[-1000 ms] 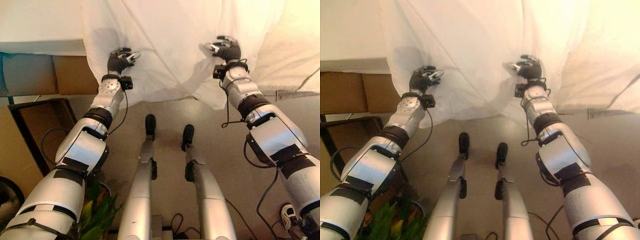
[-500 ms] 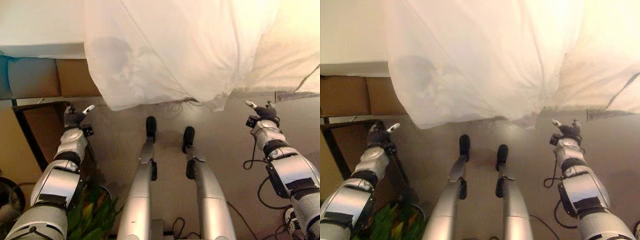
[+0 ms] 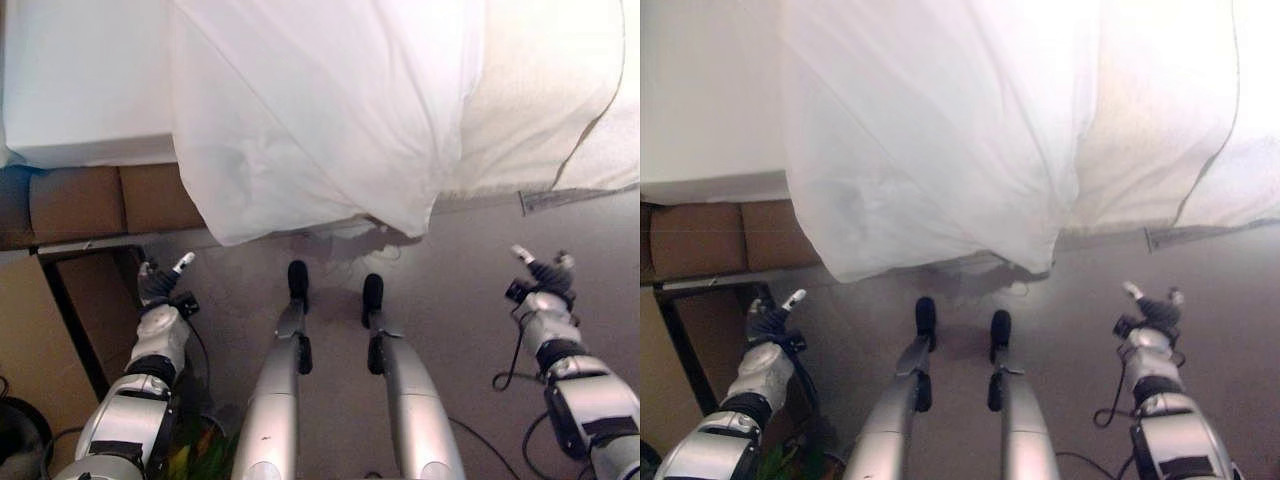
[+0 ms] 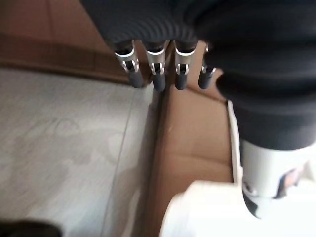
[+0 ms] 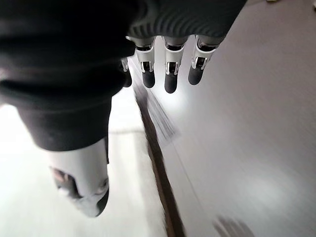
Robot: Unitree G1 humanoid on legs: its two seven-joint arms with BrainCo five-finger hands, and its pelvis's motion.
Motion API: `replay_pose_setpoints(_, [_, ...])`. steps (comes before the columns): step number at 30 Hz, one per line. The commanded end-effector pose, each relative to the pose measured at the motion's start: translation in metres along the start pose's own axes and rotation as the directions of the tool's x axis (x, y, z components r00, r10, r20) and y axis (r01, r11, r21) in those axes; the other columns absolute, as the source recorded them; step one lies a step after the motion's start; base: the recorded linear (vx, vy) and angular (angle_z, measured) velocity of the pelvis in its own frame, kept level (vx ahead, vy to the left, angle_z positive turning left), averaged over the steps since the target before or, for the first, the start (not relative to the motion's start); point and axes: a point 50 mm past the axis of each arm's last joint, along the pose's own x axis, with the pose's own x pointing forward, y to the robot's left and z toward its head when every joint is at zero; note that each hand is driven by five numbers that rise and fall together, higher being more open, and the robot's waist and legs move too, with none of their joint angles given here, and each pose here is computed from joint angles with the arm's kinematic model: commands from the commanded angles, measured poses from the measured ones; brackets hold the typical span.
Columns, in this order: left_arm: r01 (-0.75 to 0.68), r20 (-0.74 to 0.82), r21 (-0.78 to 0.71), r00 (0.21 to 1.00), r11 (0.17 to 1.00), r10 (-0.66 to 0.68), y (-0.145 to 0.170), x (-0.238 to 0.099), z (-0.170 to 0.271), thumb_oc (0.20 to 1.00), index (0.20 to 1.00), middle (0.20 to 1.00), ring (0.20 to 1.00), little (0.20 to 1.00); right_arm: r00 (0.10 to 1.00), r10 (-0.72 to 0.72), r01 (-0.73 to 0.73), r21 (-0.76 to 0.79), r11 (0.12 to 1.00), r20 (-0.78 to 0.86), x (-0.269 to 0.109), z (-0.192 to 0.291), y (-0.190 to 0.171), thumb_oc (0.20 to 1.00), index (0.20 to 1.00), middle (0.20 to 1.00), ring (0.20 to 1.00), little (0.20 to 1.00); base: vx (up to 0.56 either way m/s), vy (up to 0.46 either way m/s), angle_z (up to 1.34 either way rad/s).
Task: Make the bed
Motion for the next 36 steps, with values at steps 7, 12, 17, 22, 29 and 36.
replay_pose_setpoints(7, [0.253, -0.309, 0.385, 0.942, 0.887, -0.134, 0.018, -0.051, -0.107, 1.0, 1.0, 1.0, 1.0, 1.0, 0.937, 0.241, -0.349, -0.648, 0.676, -0.253, -0.045, -0.104, -0.017, 1.0, 1.0, 1.0, 1.0, 1.0, 0.04, -0.098, 0.13])
replay_pose_setpoints(12, [0.375, -0.45, 0.536, 0.885, 0.756, -0.12, 0.042, -0.078, -0.144, 1.0, 1.0, 1.0, 1.0, 1.0, 0.859, 0.193, -0.479, -0.608, 0.633, -0.475, -0.079, -0.159, -0.047, 1.0, 1.0, 1.0, 1.0, 1.0, 0.1, -0.112, 0.23])
replay_pose_setpoints(17, [0.495, -0.578, 0.569, 0.809, 0.657, -0.108, 0.057, -0.103, -0.172, 1.0, 1.0, 1.0, 1.0, 1.0, 0.782, 0.173, -0.586, -0.61, 0.534, -0.599, -0.105, -0.189, -0.061, 1.0, 1.0, 1.0, 1.0, 1.0, 0.05, -0.074, 0.09])
replay_pose_setpoints(22, [0.535, -0.663, 0.52, 0.745, 0.666, -0.081, 0.062, -0.128, -0.195, 1.0, 1.0, 1.0, 1.0, 1.0, 0.741, 0.136, -0.622, -0.595, 0.508, -0.658, -0.12, -0.204, -0.066, 1.0, 1.0, 1.0, 1.0, 1.0, 0.05, -0.048, -0.01])
replay_pose_setpoints(29, [0.58, -0.727, 0.462, 0.681, 0.671, -0.087, 0.059, -0.15, -0.212, 1.0, 1.0, 1.0, 1.0, 1.0, 0.683, 0.101, -0.654, -0.545, 0.524, -0.723, -0.137, -0.219, -0.073, 1.0, 1.0, 1.0, 1.0, 1.0, 0.05, -0.005, -0.01])
replay_pose_setpoints(36, [0.616, -0.769, 0.46, 0.637, 0.64, -0.06, 0.066, -0.158, -0.218, 1.0, 1.0, 1.0, 1.0, 1.0, 0.642, 0.066, -0.675, -0.522, 0.521, -0.764, -0.146, -0.227, -0.081, 1.0, 1.0, 1.0, 1.0, 1.0, 0.01, 0.005, 0.01])
